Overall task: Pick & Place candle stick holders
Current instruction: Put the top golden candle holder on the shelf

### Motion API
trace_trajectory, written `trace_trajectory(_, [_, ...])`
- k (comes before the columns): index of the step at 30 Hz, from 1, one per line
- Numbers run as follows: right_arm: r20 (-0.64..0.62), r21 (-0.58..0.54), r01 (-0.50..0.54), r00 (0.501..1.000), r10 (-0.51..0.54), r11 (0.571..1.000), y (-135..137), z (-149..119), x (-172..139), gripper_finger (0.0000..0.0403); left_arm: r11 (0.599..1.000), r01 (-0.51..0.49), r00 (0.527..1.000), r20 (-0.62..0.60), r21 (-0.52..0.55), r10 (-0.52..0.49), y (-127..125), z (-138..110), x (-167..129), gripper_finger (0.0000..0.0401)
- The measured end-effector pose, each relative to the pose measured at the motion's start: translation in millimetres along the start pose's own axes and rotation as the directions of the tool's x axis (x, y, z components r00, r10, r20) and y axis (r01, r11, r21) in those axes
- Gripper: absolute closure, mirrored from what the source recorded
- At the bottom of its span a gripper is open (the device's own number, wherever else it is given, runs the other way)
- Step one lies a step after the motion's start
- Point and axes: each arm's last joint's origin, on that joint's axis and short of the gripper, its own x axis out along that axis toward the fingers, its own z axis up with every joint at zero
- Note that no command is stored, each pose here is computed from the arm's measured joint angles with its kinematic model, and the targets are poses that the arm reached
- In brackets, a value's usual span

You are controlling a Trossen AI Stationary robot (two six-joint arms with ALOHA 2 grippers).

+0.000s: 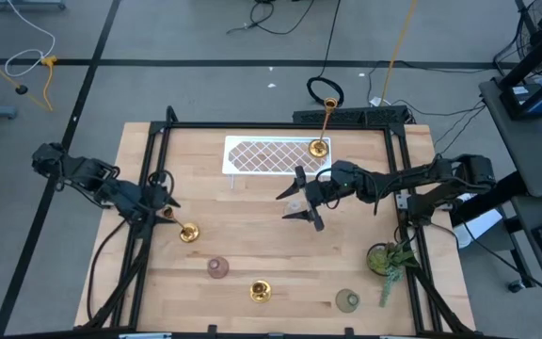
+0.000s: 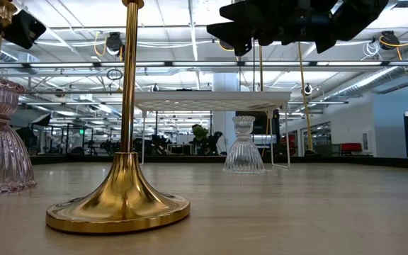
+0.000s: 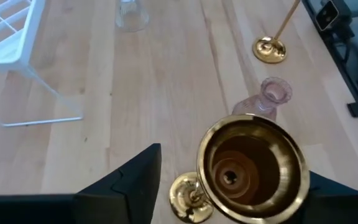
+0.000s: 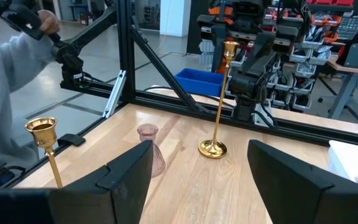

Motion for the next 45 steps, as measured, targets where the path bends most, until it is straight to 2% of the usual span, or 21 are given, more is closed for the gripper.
trace_trajectory(4, [0.0, 0.0, 0.0, 1.0, 0.0, 1.0, 0, 0, 0, 0.0149, 1.0, -0.003, 1.0, -0.011, 0.001, 0.003, -1, 1, 2, 0.0215])
trace_trajectory(9, [0.0, 0.0, 0.0, 1.0, 0.0, 1.0, 0, 0, 0, 0.0149, 0.999, 0.038, 0.998, -0.055, -0.013, -0.039, -3, 1, 6, 0.0291])
trace_trajectory(16, [0.035, -0.034, 0.006, 0.999, -0.005, 0.999, 0, 4, 0, 0.0149, 1.0, 0.012, 0.997, -0.07, -0.012, -0.013, -4, 4, 12, 0.0384])
trace_trajectory(18, [0.048, -0.039, 0.012, 0.999, -0.01, 0.999, -1, 5, 0, 0.0149, 1.0, -0.004, 0.999, -0.038, -0.013, 0.003, -5, 7, 13, 0.0387])
trace_trajectory(23, [0.078, -0.05, 0.03, 0.997, -0.026, 0.998, -1, 8, 0, 0.0149, 0.999, -0.023, 0.995, 0.102, 0.036, 0.019, -8, 23, 15, 0.0361])
trace_trajectory(29, [0.063, -0.036, 0.223, 0.973, -0.221, 0.974, 4, 9, 3, 0.0149, 0.991, -0.07, 0.97, 0.241, 0.112, 0.041, -13, 43, 23, 0.0388])
trace_trajectory(33, [0.068, -0.043, 0.208, 0.976, -0.205, 0.977, 11, 10, 6, 0.0149, 0.984, -0.138, 0.939, 0.331, 0.111, 0.095, -16, 58, 31, 0.0378])
trace_trajectory(36, [0.082, -0.047, 0.191, 0.979, -0.186, 0.981, 15, 6, 12, 0.0149, 0.984, -0.146, 0.913, 0.396, 0.101, 0.095, -20, 72, 39, 0.0368])
trace_trajectory(45, [0.12, -0.038, 0.19, 0.976, -0.184, 0.981, 15, 3, 24, 0.0149, 0.983, -0.185, 0.803, 0.575, -0.014, 0.159, -12, 107, 59, 0.0389])
